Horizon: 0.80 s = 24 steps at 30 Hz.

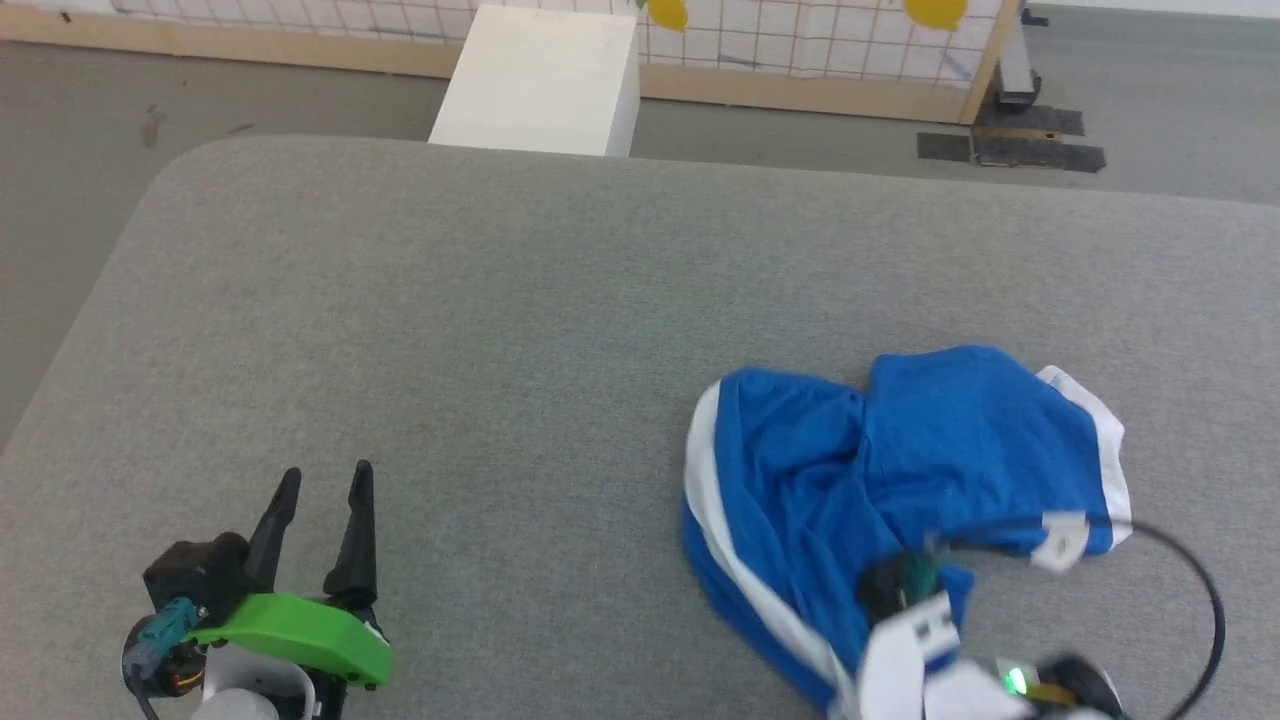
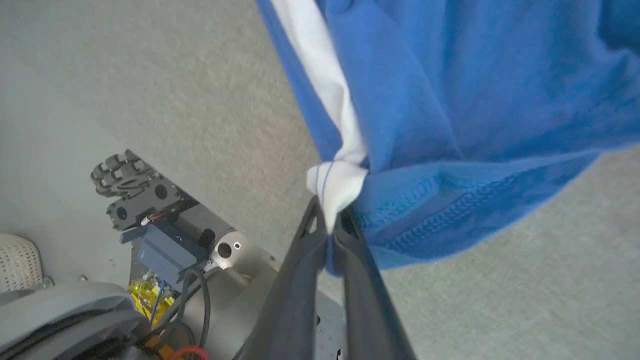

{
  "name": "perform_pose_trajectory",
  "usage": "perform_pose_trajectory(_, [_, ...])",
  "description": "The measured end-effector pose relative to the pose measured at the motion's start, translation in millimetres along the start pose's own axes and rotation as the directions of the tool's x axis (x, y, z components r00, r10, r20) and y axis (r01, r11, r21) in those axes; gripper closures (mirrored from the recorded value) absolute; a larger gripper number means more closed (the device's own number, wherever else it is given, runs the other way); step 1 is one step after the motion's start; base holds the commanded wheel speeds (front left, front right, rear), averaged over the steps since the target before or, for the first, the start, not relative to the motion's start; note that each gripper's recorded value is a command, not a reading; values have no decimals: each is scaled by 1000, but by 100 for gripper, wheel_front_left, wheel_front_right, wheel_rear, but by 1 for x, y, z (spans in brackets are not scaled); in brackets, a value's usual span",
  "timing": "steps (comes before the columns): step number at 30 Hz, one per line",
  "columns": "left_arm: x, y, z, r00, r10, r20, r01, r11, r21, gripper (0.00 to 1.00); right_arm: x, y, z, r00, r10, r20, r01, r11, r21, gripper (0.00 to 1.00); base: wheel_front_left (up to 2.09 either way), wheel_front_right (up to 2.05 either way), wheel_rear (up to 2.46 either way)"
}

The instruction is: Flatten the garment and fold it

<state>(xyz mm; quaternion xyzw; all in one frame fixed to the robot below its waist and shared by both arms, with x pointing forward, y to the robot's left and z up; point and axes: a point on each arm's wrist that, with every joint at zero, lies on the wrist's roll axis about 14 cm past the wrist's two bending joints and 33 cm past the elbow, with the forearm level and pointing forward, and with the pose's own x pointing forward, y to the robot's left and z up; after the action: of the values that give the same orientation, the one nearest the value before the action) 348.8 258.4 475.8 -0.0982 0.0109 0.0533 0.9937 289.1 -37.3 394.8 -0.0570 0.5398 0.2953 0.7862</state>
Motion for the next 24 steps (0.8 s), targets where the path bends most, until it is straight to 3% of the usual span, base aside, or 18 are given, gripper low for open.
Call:
perform_pose_trajectory(5, [1, -8, 1, 1000, -19, 2, 19, 1000, -2, 0, -5, 5, -64, 985, 6, -174, 6, 998, 69, 100, 0, 0, 0])
perform_pose_trajectory(6, [2, -9, 1, 1000, -24, 0, 24, 1000, -2, 0, -6, 5, -67, 985, 7, -171, 7, 997, 82, 55, 0, 0, 0])
perform_pose_trajectory(7, [2, -10, 0, 1000, -27, -2, 27, 1000, -3, 0, -6, 5, -67, 988, 8, -157, 7, 995, 95, 0, 0, 0, 0])
perform_pose_trajectory(10, [1, -14, -1, 999, -34, -5, 33, 999, -3, 0, -12, -1, -49, 999, 6, -32, -1, 989, 149, 0, 0, 0, 0])
perform_pose_trajectory(13, [1, -17, -3, 999, -42, -14, 42, 999, -2, 0, -33, -20, -4, 968, -4, 250, -61, 966, 252, 0, 0, 0, 0])
perform_pose_trajectory(15, [2, -20, 0, 999, -48, -7, 48, 999, -1, 0, -53, -42, 20, 912, -66, 405, -66, 951, 303, 0, 0, 0, 0])
perform_pose_trajectory(18, [2, -25, 2, 998, -60, -4, 60, 998, -1, 0, -85, -83, 37, 794, -205, 573, -55, 914, 403, 0, 0, 0, 0])
perform_pose_trajectory(21, [3, -34, 4, 997, -83, 4, 83, 997, -3, 0, -110, -128, 27, 682, -372, 629, -13, 855, 519, 0, 0, 0, 0])
perform_pose_trajectory(24, [6, -44, 5, 994, -109, 1, 109, 994, -13, 0, -120, -154, 11, 617, -471, 630, -3, 800, 600, 0, 0, 0, 0])
